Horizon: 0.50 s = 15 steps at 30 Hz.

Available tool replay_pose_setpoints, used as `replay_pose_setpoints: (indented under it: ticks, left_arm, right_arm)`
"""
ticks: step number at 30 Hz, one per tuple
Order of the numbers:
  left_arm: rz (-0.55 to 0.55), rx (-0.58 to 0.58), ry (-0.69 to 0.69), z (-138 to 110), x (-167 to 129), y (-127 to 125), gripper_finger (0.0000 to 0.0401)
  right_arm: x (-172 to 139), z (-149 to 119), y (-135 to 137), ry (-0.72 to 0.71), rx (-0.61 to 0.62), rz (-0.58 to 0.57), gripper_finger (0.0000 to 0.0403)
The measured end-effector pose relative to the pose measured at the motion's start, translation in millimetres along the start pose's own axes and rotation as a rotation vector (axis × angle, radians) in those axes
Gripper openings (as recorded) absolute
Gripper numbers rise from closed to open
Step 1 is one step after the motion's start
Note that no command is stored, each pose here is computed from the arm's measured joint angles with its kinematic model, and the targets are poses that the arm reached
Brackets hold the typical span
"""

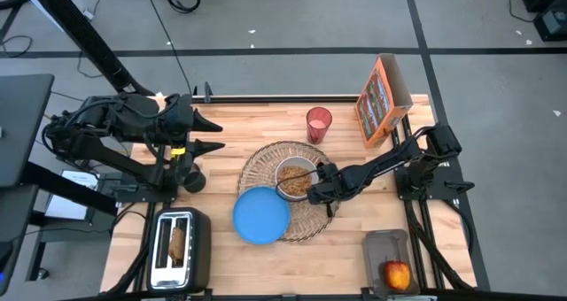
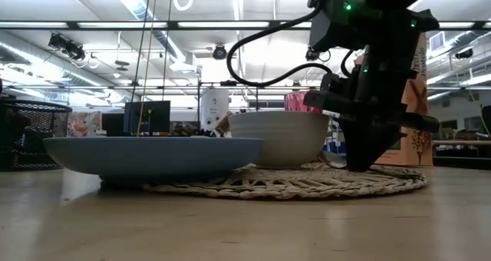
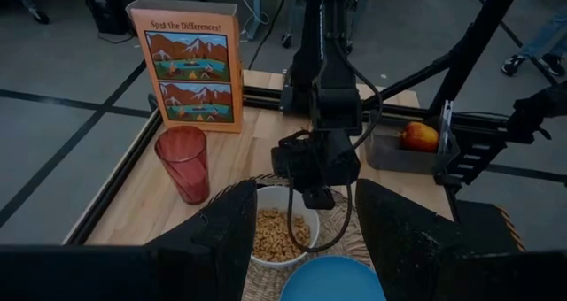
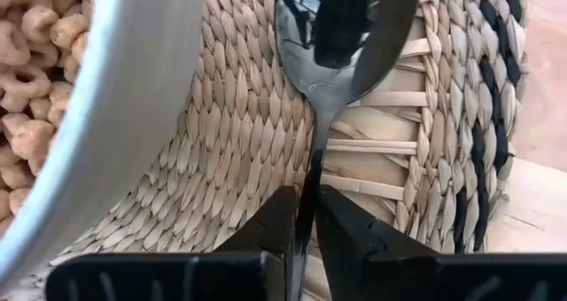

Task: Arrange a breakfast setting
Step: Put the spoon on the right side of the white bowl

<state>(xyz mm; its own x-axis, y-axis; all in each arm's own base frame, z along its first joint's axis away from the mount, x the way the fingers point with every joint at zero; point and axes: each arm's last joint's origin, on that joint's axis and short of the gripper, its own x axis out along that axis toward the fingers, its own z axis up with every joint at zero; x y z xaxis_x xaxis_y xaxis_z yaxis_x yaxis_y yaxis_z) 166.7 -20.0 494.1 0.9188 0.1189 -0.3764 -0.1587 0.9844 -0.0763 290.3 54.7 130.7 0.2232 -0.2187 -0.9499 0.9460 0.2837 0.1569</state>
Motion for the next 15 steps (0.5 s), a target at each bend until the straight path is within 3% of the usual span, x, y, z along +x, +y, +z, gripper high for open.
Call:
replay_pose_setpoints:
  ticks: [15]
  left_arm:
    - [0.000, 0.010, 0.000, 0.0, 0.0, 0.0, 0.0199]
  right_arm:
    - [-8.1, 1.5, -2.8, 0.020, 0.112, -0.112, 0.0040]
